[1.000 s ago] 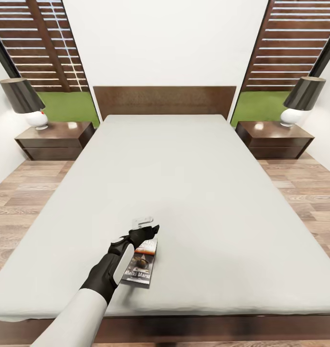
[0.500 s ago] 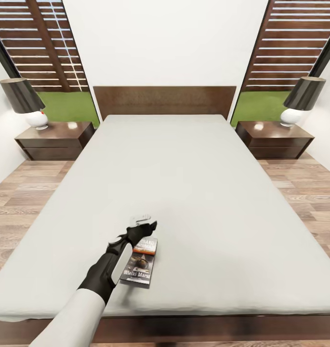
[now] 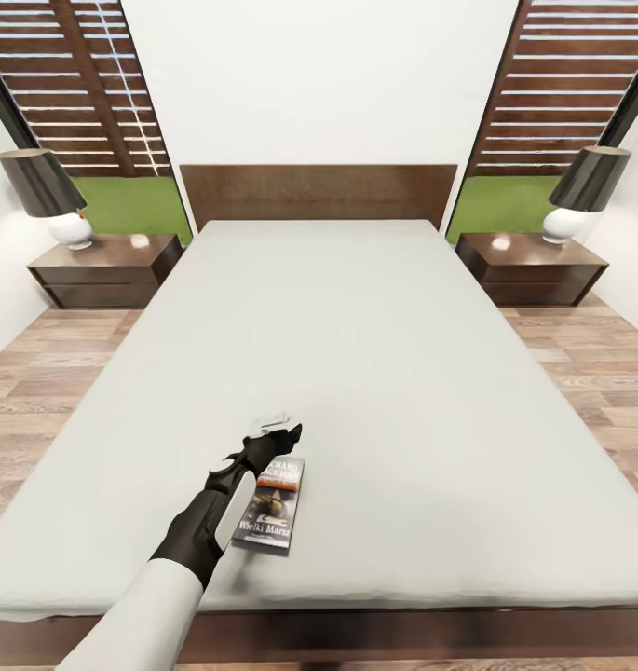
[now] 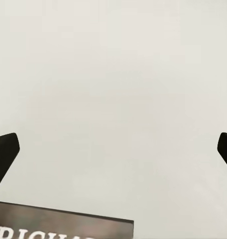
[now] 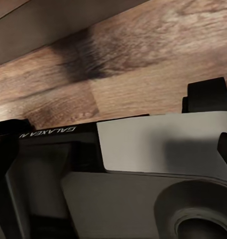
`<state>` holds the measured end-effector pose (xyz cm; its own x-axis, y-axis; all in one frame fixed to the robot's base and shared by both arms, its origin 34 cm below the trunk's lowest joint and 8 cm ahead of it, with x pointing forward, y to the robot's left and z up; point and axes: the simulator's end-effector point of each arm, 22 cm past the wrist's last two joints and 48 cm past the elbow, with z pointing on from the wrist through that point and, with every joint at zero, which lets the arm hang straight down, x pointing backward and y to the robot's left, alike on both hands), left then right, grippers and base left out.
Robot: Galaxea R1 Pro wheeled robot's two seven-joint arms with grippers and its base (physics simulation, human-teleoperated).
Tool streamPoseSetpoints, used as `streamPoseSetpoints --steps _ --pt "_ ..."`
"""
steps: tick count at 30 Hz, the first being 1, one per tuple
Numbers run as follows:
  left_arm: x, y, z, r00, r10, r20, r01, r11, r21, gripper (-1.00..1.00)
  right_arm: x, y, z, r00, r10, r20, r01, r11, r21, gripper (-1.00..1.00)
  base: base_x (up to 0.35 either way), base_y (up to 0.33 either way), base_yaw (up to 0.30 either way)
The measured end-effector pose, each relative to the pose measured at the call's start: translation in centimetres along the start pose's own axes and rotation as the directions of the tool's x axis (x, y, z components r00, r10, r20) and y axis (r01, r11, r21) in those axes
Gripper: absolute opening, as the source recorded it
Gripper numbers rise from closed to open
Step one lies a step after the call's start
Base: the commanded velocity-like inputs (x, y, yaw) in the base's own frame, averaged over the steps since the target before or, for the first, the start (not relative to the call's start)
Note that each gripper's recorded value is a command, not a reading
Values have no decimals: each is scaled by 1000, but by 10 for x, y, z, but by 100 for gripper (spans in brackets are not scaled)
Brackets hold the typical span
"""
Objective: In the bedroom, move the book from the bed onto either nightstand, and place the two sandals side by side next to the bed.
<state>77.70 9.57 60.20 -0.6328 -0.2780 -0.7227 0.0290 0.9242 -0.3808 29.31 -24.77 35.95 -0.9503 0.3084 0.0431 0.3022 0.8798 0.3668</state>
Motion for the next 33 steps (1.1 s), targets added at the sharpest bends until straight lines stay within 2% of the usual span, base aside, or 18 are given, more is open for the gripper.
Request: streamPoseSetpoints --steps 33 --pt "51 23 29 1000 0 -1 0 1000 0 100 5 -26 58 1000 0 1 0 1000 0 100 0 0 0"
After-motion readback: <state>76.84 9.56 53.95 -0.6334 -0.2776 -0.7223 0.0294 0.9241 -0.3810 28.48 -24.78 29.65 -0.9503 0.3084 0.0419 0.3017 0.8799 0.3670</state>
